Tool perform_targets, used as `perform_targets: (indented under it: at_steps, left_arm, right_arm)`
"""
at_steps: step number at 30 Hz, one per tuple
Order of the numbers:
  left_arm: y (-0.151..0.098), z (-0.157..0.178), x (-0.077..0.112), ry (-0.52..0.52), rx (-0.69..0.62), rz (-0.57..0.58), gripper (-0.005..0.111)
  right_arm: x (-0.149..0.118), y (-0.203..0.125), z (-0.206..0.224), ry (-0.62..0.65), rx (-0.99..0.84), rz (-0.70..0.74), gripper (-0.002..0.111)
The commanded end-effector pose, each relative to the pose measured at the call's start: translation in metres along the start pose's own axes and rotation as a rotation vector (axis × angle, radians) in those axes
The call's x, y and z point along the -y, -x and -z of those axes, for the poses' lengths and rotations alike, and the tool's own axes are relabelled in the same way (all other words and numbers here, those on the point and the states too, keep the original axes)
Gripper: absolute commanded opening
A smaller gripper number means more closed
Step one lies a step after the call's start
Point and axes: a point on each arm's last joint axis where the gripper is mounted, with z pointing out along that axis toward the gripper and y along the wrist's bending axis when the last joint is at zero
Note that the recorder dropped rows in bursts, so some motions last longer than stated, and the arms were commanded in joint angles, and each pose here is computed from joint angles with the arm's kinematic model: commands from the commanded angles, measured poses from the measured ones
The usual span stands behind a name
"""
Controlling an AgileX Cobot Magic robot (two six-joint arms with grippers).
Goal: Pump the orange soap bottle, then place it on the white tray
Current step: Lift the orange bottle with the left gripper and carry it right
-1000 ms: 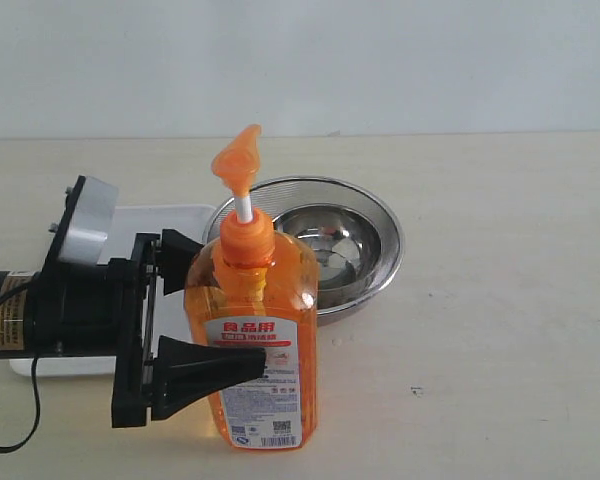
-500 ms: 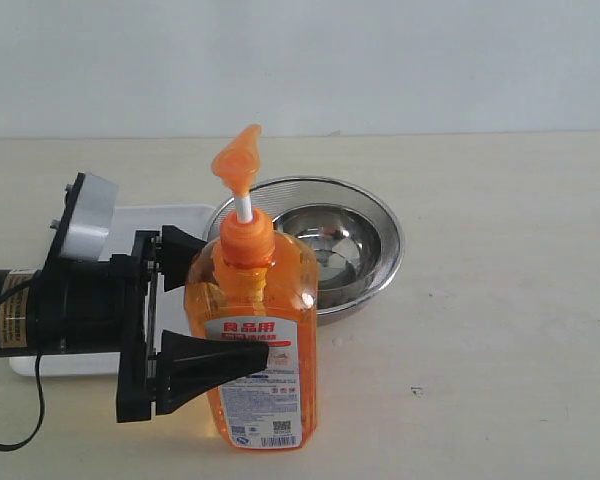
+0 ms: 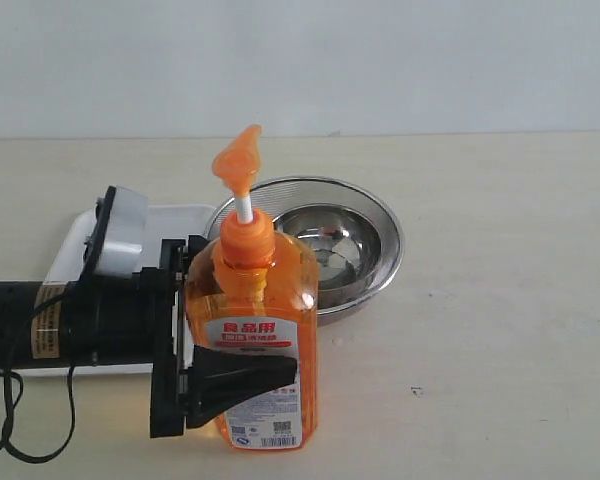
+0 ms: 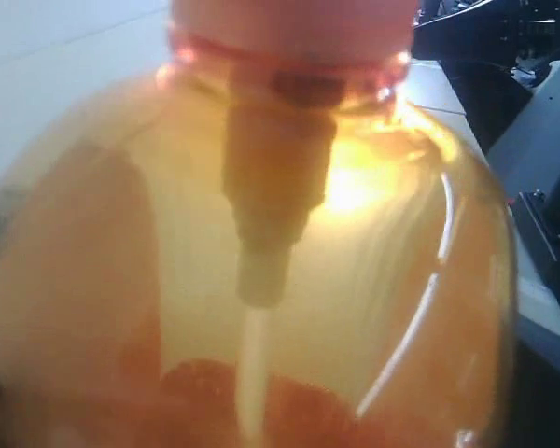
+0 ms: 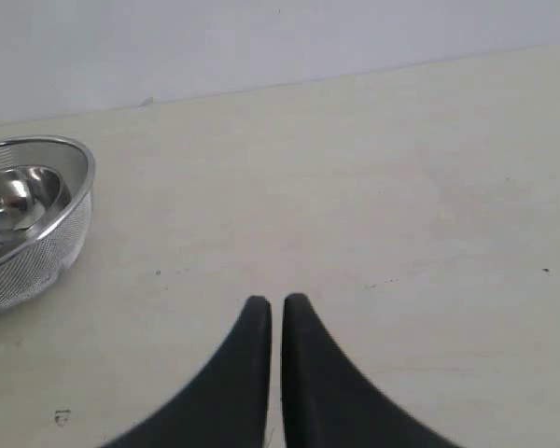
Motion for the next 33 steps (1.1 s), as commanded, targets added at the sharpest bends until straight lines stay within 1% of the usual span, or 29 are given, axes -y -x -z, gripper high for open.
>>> perform_targets:
  at_steps: [1, 7, 9, 10, 11, 12, 13, 15, 16, 17, 26, 31, 33]
  left_arm:
    - [0.003, -0.006, 0.001, 0.012, 0.023, -0.03, 0.09]
    - [0.0, -0.007, -0.001, 0.034, 0.025, -0.01, 0.09]
    - [-0.004, -0.008, -0.003, 0.042, 0.019, 0.01, 0.087]
    - [-0.007, -0.009, -0.003, 0.045, 0.015, 0.02, 0.081]
    - [-0.009, -0.009, -0.004, 0.05, 0.013, 0.028, 0.071]
    - [-0.011, -0.009, -0.005, 0.059, 0.012, 0.04, 0.054]
    - [-0.011, -0.009, -0.005, 0.059, 0.012, 0.04, 0.043]
    - [-0.011, -0.009, -0.006, 0.061, 0.013, 0.041, 0.017]
    - [-0.011, -0.009, -0.006, 0.061, 0.013, 0.041, 0.009]
    - [-0.011, -0.009, -0.006, 0.061, 0.013, 0.038, 0.005]
    - [-0.007, -0.009, -0.005, 0.063, 0.022, 0.057, 0.005]
    - [0.007, -0.005, -0.003, 0.061, 0.052, 0.065, 0.005]
    - [0.017, -0.003, -0.001, 0.063, 0.075, 0.069, 0.005]
  right_arm:
    - [0.0, 0.002, 0.0, 0.0, 0.021, 0.004, 0.0]
    - [0.0, 0.002, 0.0, 0.0, 0.021, 0.004, 0.0]
    - [0.0, 0.002, 0.0, 0.0, 0.021, 0.004, 0.0]
    - [0.0, 0.002, 0.0, 0.0, 0.021, 0.004, 0.0]
    - [0.0, 0.002, 0.0, 0.0, 0.021, 0.004, 0.0]
    - [0.0, 0.002, 0.0, 0.0, 0.021, 0.004, 0.0]
    - [0.0, 0.002, 0.0, 0.0, 0.021, 0.004, 0.0]
    - [0.0, 0.002, 0.0, 0.0, 0.021, 0.004, 0.0]
    - [0.0, 0.002, 0.0, 0.0, 0.021, 0.004, 0.0]
    - [0.0, 0.002, 0.0, 0.0, 0.021, 0.004, 0.0]
    - [0.0, 0.002, 0.0, 0.0, 0.021, 0.004, 0.0]
    - [0.0, 0.002, 0.0, 0.0, 0.021, 0.004, 0.0]
    - [0.0, 0.002, 0.0, 0.0, 0.021, 0.004, 0.0]
